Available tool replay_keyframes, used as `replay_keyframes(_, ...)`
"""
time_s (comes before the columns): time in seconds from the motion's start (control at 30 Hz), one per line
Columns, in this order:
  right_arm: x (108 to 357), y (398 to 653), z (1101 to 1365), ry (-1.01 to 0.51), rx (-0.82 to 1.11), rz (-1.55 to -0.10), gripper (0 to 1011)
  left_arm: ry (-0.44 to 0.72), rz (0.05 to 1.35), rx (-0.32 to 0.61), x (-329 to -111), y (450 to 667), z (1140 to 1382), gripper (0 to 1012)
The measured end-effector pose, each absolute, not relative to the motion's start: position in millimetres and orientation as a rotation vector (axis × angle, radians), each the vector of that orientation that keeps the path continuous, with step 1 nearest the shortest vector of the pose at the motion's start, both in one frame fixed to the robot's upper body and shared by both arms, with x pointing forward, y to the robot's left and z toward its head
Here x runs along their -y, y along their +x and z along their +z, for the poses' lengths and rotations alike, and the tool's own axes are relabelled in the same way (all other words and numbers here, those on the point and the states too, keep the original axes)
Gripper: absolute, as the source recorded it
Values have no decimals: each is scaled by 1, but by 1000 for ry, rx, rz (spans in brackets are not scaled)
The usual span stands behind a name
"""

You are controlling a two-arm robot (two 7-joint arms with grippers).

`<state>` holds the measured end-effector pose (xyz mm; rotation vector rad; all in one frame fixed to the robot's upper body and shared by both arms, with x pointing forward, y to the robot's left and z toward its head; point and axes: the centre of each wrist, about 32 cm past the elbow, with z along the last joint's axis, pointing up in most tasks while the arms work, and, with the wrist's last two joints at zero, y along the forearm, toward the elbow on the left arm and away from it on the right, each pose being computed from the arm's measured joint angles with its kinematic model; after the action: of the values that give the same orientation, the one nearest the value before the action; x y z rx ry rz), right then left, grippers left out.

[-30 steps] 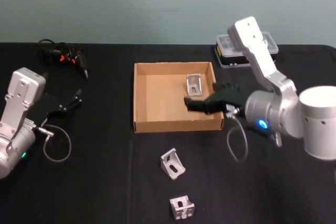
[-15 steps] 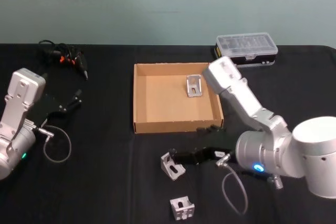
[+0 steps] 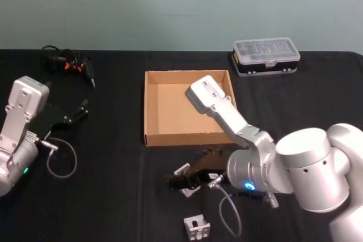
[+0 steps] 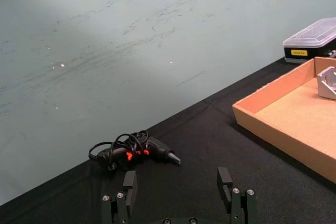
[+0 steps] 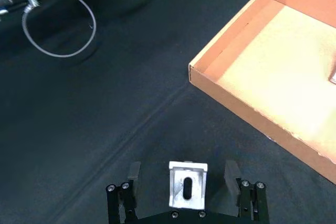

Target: Use one hand to pick up the angle iron from the table and place it into the box.

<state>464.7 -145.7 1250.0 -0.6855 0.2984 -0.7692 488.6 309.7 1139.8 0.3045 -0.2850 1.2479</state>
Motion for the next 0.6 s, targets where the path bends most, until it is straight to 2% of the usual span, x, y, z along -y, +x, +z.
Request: replay_keyframes(0.6, 121, 483, 1234, -730, -334, -828, 1004, 304, 1248, 285, -310, 489, 1140, 1000)
